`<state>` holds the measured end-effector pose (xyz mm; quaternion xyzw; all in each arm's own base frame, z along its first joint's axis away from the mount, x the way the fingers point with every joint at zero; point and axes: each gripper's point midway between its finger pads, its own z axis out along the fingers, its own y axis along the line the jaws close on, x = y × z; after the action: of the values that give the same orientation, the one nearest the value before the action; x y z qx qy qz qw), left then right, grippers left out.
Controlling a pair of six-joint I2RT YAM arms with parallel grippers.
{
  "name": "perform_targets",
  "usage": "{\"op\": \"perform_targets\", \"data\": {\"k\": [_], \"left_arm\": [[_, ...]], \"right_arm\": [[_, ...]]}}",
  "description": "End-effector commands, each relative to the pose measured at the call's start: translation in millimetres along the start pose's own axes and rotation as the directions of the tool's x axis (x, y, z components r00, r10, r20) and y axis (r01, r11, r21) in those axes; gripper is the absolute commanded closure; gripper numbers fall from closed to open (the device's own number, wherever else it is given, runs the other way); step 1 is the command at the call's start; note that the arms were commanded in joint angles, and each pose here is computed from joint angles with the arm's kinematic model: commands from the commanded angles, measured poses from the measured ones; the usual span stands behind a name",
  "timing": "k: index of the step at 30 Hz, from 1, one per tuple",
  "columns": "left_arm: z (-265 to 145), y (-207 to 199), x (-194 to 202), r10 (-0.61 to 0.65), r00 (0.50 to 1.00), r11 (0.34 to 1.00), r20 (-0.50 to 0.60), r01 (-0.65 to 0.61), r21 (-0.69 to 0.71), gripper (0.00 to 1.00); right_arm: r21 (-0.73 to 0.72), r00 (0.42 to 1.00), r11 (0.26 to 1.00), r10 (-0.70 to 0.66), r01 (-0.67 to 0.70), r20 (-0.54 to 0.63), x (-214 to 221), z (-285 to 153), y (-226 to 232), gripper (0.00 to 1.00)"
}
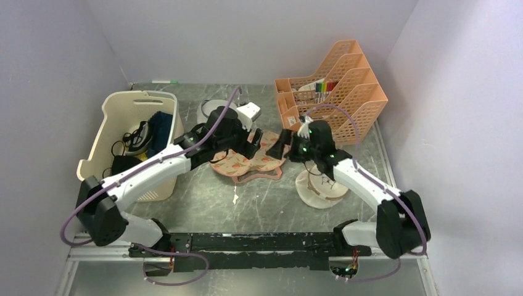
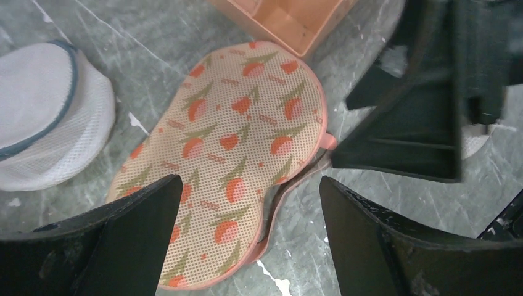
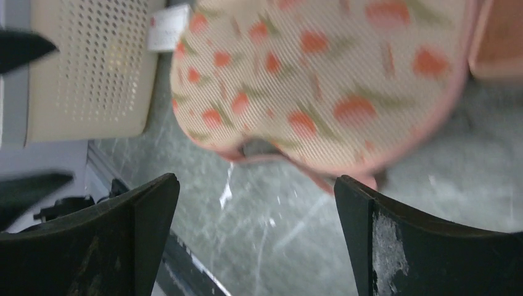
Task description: Unzip the laundry bag and remove the bra
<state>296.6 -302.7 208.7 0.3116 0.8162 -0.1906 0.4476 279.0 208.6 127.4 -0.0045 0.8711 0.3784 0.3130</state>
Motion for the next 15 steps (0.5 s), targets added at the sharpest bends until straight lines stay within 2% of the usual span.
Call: {"op": "perform_targets", "data": {"k": [1, 4, 9, 15], "left_arm": [[-33.3, 6.9, -39.2, -0.014, 0.981, 0.999, 0.194, 0.023, -0.045, 0.06], [-55.0, 12.5, -54.2, -0.011, 0.955, 0.997, 0.297, 0.032, -0.068, 0.06], [-73.6, 26.2, -62.3, -0.005, 0.934, 0.989, 0.358, 0.057, -0.135, 0.06], [-79.8, 35.7, -64.6, 0.011, 0.930, 0.981, 0.368, 0.062, -0.184, 0.06]], "right_arm": [[0.095, 0.988, 0.990, -0.114, 0.104, 0.108, -49.8, 26.3, 12.2, 0.00], [0.147, 0.994, 0.986, -0.094, 0.084, 0.063, -54.8, 50.0, 0.2, 0.00], [0.235, 0.994, 0.966, -0.108, 0.110, -0.019, -49.3, 81.2, -25.4, 0.01], [0.262, 0.981, 0.955, -0.093, 0.137, -0.171, 12.3, 89.7, -47.3, 0.01]]}}
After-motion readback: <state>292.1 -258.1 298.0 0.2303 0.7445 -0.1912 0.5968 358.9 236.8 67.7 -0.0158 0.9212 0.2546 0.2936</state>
